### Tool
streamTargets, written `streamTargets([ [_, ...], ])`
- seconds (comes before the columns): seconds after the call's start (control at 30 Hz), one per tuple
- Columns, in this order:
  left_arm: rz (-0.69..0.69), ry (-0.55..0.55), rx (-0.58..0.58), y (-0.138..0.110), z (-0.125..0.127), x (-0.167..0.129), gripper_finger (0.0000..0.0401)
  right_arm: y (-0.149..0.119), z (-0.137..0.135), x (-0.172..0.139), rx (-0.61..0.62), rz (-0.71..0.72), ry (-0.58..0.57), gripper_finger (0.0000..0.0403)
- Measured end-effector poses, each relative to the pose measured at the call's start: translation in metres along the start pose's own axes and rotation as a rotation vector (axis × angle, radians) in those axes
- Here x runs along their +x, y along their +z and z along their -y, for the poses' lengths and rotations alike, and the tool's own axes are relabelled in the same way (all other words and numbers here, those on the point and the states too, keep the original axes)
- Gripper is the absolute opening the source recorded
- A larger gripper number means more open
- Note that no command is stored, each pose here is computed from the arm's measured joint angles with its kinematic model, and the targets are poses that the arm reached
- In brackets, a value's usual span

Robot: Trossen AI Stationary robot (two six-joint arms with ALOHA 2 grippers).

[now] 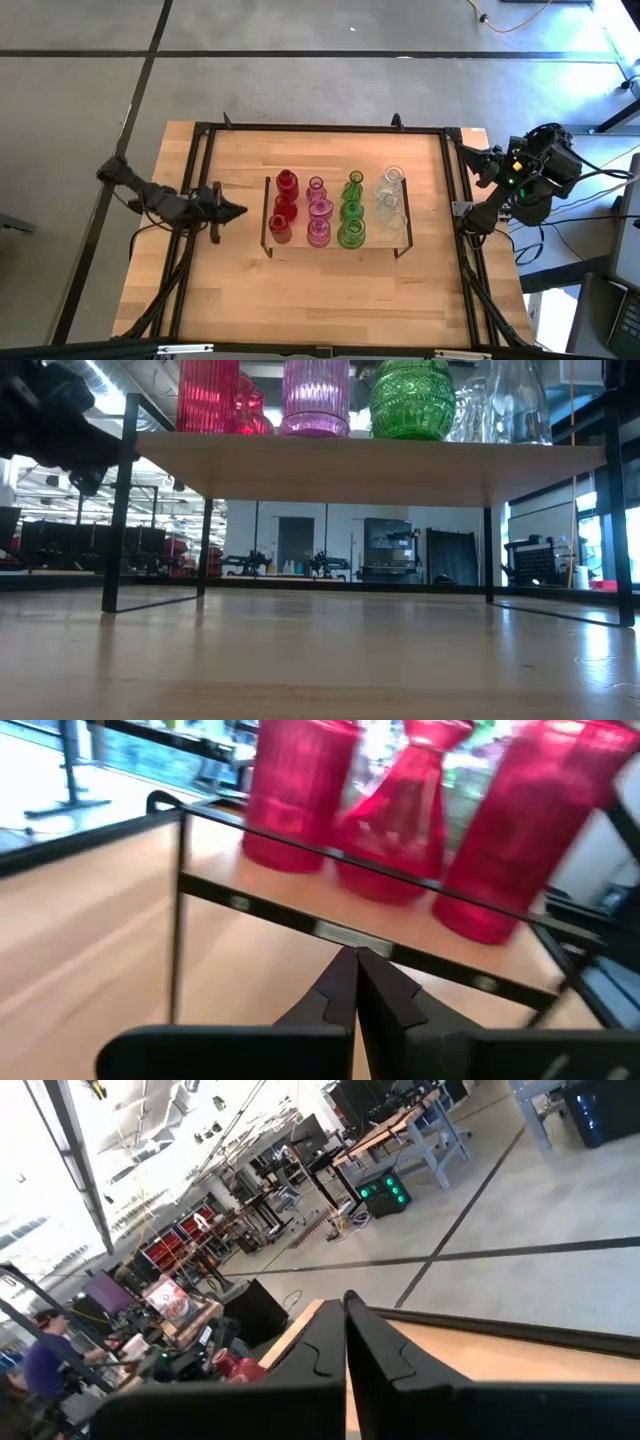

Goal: Sort vases onto shelf
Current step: Return to Home Position

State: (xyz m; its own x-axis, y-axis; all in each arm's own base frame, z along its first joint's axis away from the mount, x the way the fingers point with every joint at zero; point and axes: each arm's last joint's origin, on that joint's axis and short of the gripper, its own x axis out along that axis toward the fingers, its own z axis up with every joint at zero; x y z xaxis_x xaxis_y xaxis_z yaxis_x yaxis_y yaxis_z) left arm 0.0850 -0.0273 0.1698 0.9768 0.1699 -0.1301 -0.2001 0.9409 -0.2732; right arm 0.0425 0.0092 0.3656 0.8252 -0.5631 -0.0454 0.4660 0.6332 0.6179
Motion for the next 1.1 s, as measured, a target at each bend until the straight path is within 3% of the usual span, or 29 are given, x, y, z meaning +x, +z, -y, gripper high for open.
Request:
streamTargets([
  [0.27,-0.010,0.055,0.043,0.006,-0.019,0.011,0.0000,-0.001,0.000,0.000,-0.046,-0.017,-0.001,0.0000],
  [0.43,-0.039,0.033,0.024,0.007,-0.026,0.014,0.0000,0.000,0.001,0.000,-0.101,0.004,-0.001,0.0000],
  [0.63,-0.014,0.192,0.095,0.008,-0.034,0.015,0.0000,0.000,0.003,0.000,-0.149,-0.002,-0.001,0.0000],
  [0.77,-0.004,0.247,0.144,0.009,-0.036,0.015,0.0000,-0.001,0.002,0.000,-0.254,-0.009,-0.001,0.0000],
  [0.93,-0.005,0.247,0.145,0.009,-0.036,0.015,0.0000,-0.018,0.005,0.001,-0.408,-0.019,-0.005,0.0000],
  [1.1,-0.005,0.246,0.145,0.009,-0.036,0.015,0.0000,-0.039,0.008,0.000,-0.423,-0.094,0.020,0.0000],
])
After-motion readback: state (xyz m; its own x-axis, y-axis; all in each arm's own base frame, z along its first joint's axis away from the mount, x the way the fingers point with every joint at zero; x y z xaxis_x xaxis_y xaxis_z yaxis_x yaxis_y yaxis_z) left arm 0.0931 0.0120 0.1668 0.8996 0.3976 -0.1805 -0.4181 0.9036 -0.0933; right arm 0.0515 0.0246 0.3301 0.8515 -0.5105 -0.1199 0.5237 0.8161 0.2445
